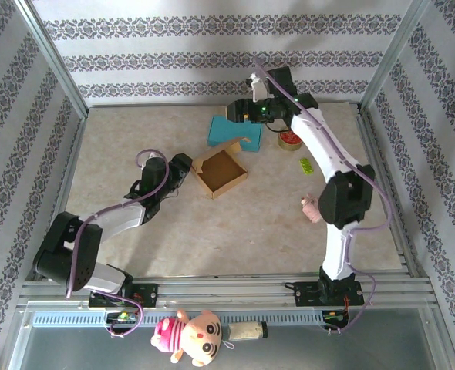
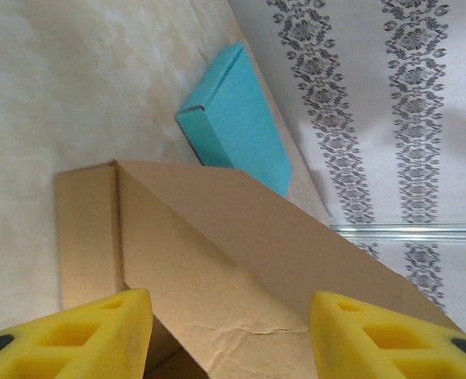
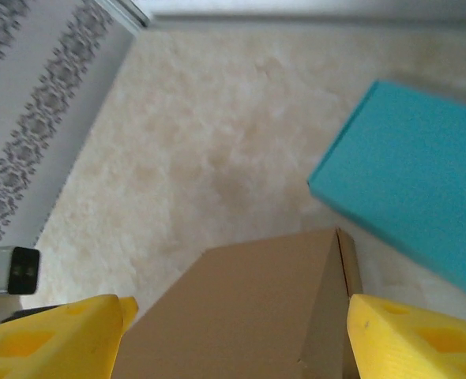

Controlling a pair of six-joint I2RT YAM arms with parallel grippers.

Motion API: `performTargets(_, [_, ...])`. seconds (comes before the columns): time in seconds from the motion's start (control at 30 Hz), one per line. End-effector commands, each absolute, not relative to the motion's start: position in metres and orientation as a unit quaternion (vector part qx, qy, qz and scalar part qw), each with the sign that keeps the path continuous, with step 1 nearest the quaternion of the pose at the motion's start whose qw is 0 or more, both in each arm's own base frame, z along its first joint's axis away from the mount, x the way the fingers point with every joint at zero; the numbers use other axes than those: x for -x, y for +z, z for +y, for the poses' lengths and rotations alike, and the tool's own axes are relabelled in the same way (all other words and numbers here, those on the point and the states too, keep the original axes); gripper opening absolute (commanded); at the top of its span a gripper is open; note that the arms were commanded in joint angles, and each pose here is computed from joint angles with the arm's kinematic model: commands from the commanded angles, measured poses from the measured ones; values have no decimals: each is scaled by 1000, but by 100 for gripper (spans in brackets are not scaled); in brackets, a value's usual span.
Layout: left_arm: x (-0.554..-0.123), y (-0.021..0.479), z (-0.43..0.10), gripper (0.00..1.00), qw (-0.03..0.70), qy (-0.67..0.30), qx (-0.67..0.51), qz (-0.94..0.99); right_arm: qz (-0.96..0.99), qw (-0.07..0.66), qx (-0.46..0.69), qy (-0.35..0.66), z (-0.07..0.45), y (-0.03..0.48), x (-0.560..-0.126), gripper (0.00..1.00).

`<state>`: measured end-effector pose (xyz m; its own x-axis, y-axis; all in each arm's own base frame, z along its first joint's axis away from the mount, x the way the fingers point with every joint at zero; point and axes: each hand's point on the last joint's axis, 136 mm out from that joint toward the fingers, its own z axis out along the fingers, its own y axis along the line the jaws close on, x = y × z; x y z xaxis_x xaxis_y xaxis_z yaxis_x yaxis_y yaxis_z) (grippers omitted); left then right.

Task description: Fold the paper box

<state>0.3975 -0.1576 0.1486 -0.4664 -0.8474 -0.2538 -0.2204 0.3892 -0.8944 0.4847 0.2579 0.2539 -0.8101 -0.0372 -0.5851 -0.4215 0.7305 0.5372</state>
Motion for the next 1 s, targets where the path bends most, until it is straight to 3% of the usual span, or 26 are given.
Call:
performTargets(0.0, [-408, 170, -162, 56, 373, -477, 377, 701, 914, 205, 114, 332, 254, 235, -468, 75])
performTargets(0.17, [-410, 156, -161, 57, 359, -481, 401, 693, 924, 170, 108, 325, 259, 204, -465, 72])
performTargets(0.3, [-415, 151, -172, 58, 344, -494, 388, 698, 928, 146, 114, 323, 264, 185, -456, 59])
performTargets(0.47, [-417, 141, -186, 38, 326, -500, 358, 718, 937, 124, 106, 309, 258, 160, -449, 47])
performTargets(0.6, [-414, 123, -184, 25, 320, -487, 367, 725, 940, 115, 104, 304, 257, 143, -443, 44])
performTargets(0.77, [-410, 104, -184, 17, 309, -475, 369, 736, 945, 109, 101, 290, 254, 128, -438, 43])
performTargets(0.97, [-408, 118, -181, 19, 330, -470, 354, 738, 943, 143, 100, 283, 250, 152, -442, 47])
